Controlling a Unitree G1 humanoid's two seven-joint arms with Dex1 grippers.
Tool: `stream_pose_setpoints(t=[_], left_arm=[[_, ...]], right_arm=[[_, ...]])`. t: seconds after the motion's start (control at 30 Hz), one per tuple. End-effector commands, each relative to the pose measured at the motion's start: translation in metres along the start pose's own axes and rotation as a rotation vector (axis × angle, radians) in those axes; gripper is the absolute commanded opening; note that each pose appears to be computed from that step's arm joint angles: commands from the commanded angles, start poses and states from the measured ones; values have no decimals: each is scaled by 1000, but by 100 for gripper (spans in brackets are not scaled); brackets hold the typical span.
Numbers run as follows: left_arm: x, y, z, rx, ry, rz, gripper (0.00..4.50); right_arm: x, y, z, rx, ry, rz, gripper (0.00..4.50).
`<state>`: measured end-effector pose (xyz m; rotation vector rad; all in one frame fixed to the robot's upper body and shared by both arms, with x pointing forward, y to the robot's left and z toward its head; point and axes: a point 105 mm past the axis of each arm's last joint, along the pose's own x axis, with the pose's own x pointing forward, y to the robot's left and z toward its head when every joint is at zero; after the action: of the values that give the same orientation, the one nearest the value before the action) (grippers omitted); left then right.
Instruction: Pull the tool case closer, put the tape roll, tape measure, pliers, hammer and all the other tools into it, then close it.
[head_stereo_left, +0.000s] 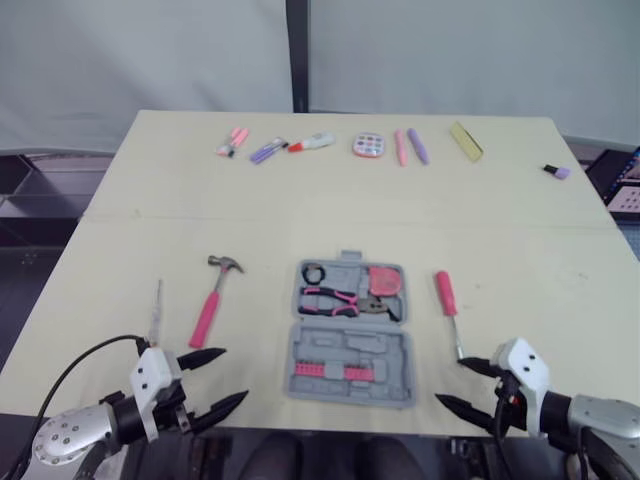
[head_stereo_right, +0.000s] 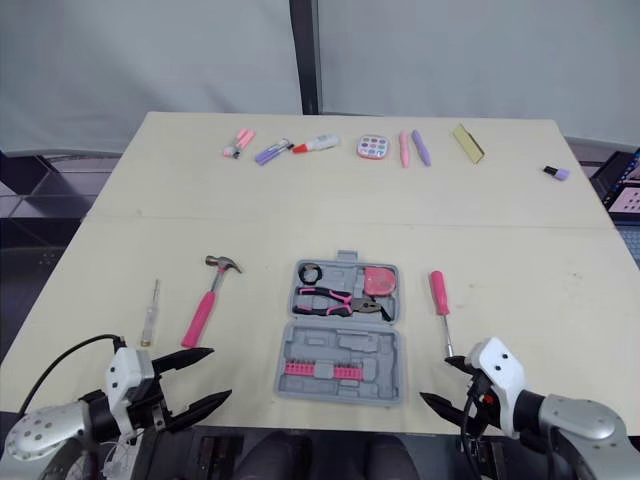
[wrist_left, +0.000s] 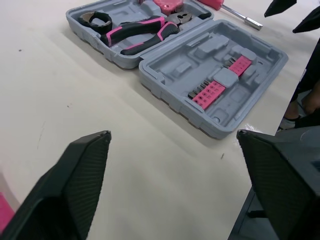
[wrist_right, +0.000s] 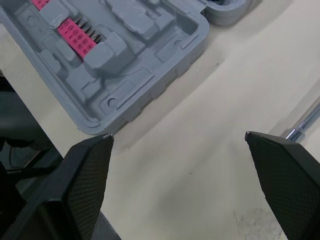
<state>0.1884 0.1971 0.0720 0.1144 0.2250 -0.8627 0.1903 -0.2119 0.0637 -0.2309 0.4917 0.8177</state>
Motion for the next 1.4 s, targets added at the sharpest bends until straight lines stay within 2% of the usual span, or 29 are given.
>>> stream_pose_setpoints(t=[0.03,0.13,0.3,0.53,0.7,0.87,1.0,1.17,1.4], left_arm=[[4,0,20,-72,-85,93,441],[0,8,23,-152,-97,242,441],[-7,8,23,-202,-109,320,441],[-35,28,1,-273,-111,528,441],[-35,32,-4,-273,-124,558,441],[-51,49,0,-261,-69,703,441],[-65,69,-3,-279,27,849,441],[-60,101,8,-280,107,923,441],[-38,118,25,-270,135,911,441]], right_arm=[[-15,-2,30,-127,-167,3,450],[-22,2,44,-183,-240,37,450],[-22,5,52,-206,-293,74,450],[-16,8,56,-236,-317,106,450],[-10,6,55,-237,-317,109,450],[-13,0,51,-235,-300,99,450],[-18,-2,47,-255,-281,103,450],[-16,-5,52,-272,-295,94,450],[-20,-8,51,-288,-285,70,450]])
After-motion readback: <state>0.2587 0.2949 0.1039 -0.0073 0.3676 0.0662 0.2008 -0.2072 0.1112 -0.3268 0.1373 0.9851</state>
